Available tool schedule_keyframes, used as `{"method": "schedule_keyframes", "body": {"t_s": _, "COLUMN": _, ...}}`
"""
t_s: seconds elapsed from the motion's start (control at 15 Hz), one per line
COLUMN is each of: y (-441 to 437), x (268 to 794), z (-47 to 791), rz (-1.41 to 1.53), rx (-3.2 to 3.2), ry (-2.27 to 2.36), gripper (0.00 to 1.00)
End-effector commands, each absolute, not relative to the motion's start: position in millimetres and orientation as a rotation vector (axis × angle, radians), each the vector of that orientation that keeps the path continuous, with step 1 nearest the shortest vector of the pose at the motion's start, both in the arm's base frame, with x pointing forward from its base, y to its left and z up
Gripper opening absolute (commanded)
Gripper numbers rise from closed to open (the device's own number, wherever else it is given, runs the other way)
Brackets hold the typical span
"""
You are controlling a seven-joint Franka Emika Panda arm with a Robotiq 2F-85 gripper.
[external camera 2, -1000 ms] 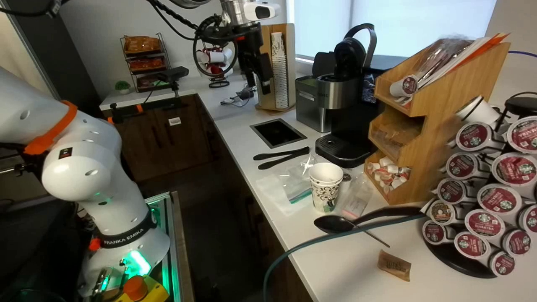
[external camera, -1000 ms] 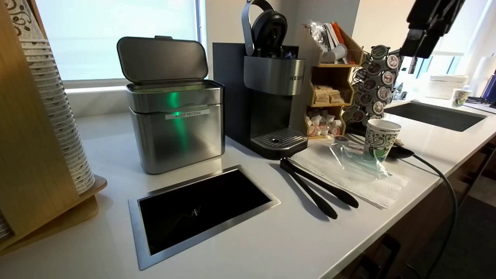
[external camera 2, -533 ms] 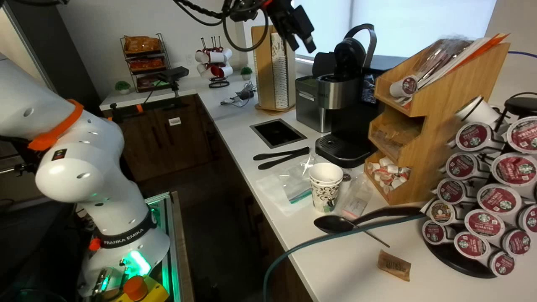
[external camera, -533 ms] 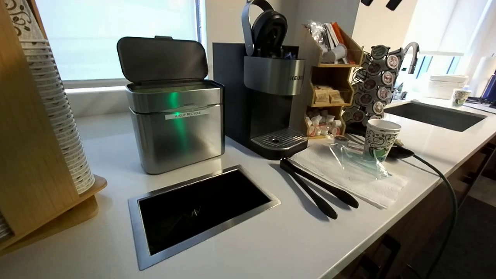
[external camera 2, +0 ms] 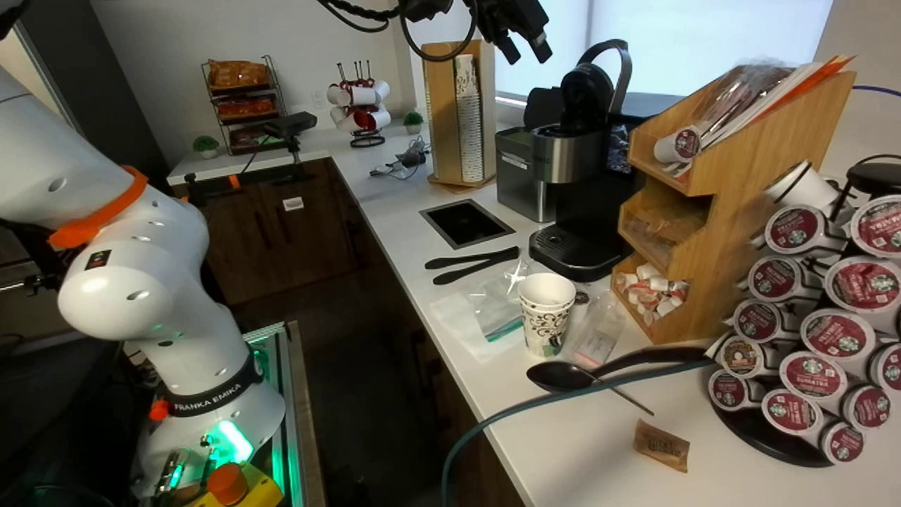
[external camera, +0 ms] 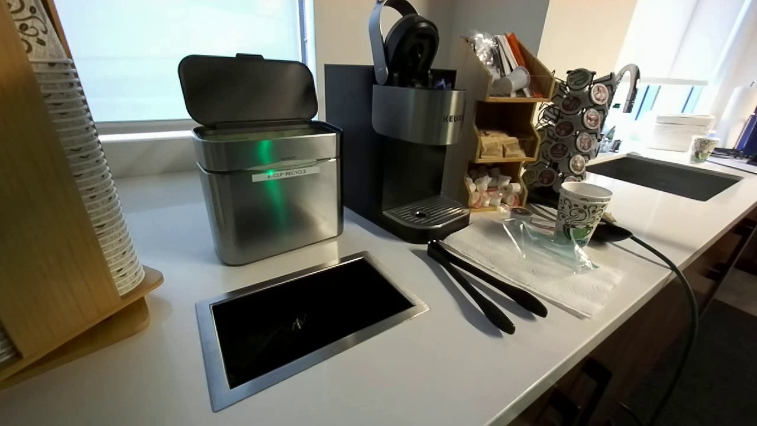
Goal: Close the lid of the coffeemaker
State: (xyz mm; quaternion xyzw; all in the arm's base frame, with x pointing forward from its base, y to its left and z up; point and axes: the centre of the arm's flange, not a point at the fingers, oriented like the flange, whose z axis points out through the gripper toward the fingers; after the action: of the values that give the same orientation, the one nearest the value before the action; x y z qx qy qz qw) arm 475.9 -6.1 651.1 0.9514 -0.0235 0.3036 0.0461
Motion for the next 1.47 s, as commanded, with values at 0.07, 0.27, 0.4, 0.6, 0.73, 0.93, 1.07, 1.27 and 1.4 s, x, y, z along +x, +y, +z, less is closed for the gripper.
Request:
{"method": "schedule_keyframes", "body": {"t_s": 0.07, "y": -5.9, "x": 481.4, "z": 654.0, "rz": 0.947, "rx": 2.895, "ry": -0.075, "gripper": 1.0}}
{"method": "schedule_keyframes", "body": {"t_s": 0.27, "y": -5.7, "x": 509.3, "z": 679.2, "rz": 1.062, "rx": 2.842, "ry": -0.063, "gripper": 1.0}}
{"method": "schedule_keyframes", "body": {"t_s": 0.4, "y": -7.7, "x": 526.9, "z": 695.4, "rz": 1.132, "rx": 2.805, "ry": -0.058, "gripper": 1.0}}
{"method": "schedule_keyframes", "body": {"t_s": 0.6, "y": -7.3, "x": 552.2, "z": 717.1, "rz": 1.218, "rx": 2.771, "ry": -0.066, "gripper": 1.0}}
{"method": "schedule_keyframes", "body": {"t_s": 0.73, "y": -3.9, "x": 571.5, "z": 731.1, "rz": 1.27, "rx": 2.766, "ry": -0.043, "gripper": 1.0}}
{"method": "schedule_keyframes", "body": {"t_s": 0.93, "y": -4.0, "x": 558.4, "z": 725.7, "rz": 1.262, "rx": 2.773, "ry": -0.029, "gripper": 1.0}}
{"method": "schedule_keyframes", "body": {"t_s": 1.07, "y": -0.1, "x": 569.8, "z": 729.3, "rz": 1.276, "rx": 2.769, "ry": -0.009, "gripper": 1.0}}
{"method": "schedule_keyframes", "body": {"t_s": 1.27, "y": 7.0, "x": 587.2, "z": 728.8, "rz": 1.28, "rx": 2.778, "ry": 0.004, "gripper": 1.0}}
{"method": "schedule_keyframes", "body": {"t_s": 1.4, "y": 17.2, "x": 618.3, "z": 737.2, "rz": 1.317, "rx": 2.812, "ry": 0.026, "gripper": 1.0}}
